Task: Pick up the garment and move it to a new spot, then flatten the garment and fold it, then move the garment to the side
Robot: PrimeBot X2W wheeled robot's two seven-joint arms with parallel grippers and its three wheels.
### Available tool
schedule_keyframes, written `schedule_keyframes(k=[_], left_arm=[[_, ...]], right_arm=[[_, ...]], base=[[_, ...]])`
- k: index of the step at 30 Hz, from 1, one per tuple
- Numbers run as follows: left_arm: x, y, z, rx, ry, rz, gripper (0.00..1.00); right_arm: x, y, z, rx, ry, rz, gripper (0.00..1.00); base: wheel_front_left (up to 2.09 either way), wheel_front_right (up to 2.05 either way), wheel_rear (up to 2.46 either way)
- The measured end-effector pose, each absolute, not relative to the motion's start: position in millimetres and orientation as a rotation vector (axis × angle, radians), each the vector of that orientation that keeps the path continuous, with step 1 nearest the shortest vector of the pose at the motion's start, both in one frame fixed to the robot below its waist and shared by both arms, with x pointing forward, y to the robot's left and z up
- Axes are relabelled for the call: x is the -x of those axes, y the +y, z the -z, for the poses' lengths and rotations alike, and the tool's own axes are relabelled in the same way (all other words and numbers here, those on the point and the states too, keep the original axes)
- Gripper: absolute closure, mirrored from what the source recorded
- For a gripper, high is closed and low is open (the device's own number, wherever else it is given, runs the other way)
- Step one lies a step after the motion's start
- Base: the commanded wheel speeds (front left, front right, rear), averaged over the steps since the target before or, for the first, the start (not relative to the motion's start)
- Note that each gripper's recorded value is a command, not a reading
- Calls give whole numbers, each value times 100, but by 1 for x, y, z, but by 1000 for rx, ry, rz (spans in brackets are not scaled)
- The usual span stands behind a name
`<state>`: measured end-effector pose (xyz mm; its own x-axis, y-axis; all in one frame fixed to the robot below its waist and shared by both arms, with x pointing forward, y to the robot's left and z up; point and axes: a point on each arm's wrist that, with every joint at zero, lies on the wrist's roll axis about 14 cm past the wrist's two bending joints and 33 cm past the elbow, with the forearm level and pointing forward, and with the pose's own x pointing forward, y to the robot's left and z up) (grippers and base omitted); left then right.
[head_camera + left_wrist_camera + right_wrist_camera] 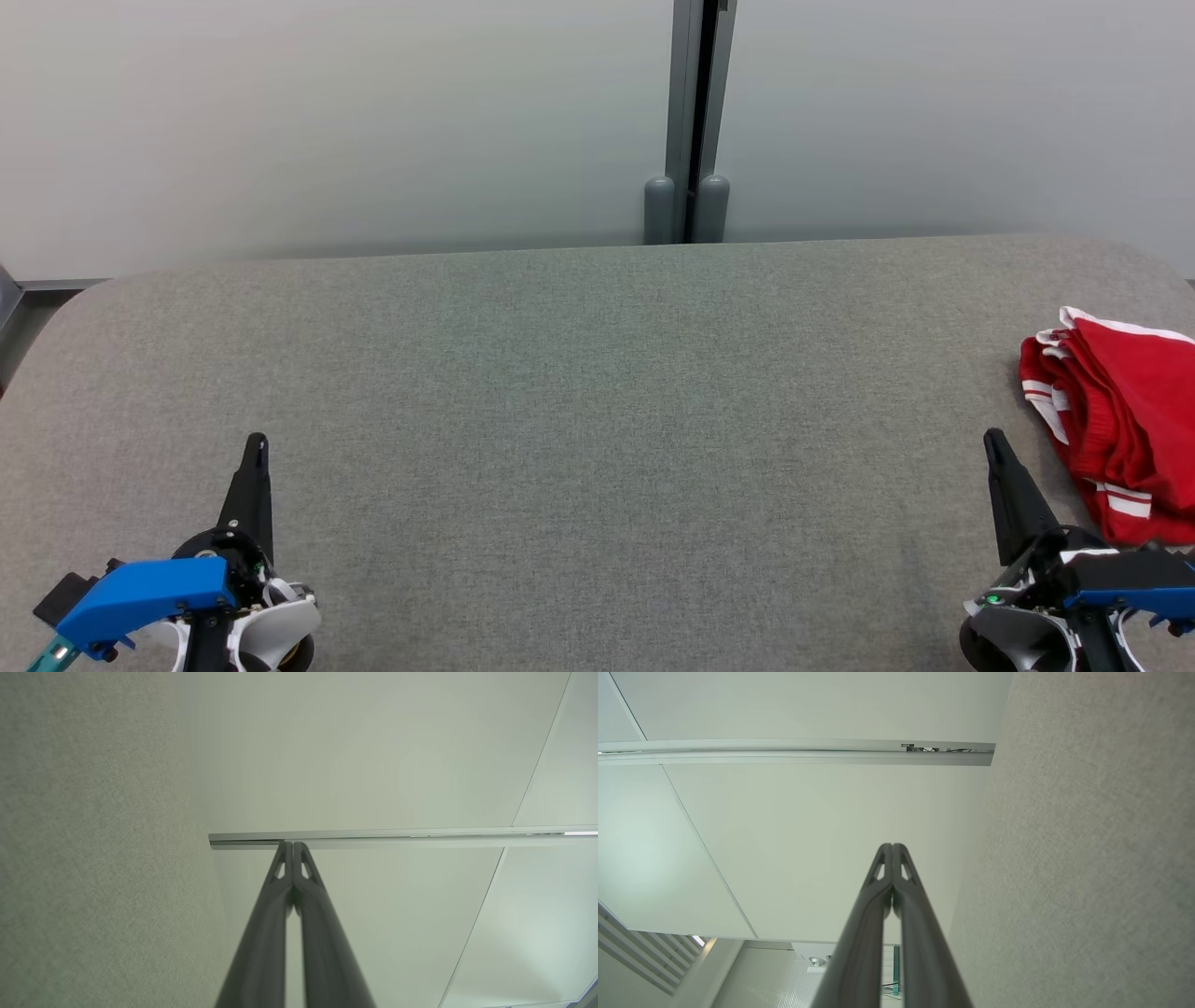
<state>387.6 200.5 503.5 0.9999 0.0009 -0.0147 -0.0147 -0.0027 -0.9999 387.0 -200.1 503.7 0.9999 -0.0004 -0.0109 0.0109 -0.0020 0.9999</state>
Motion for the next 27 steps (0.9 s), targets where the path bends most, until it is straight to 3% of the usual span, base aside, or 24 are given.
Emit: schedule_keyframes(k=[27], left_arm=[[-388, 200, -503, 1574, 11, -12, 100]], right_arm=[[-387, -200, -504, -1573, 8, 9, 100]], base=[[0, 0, 0]])
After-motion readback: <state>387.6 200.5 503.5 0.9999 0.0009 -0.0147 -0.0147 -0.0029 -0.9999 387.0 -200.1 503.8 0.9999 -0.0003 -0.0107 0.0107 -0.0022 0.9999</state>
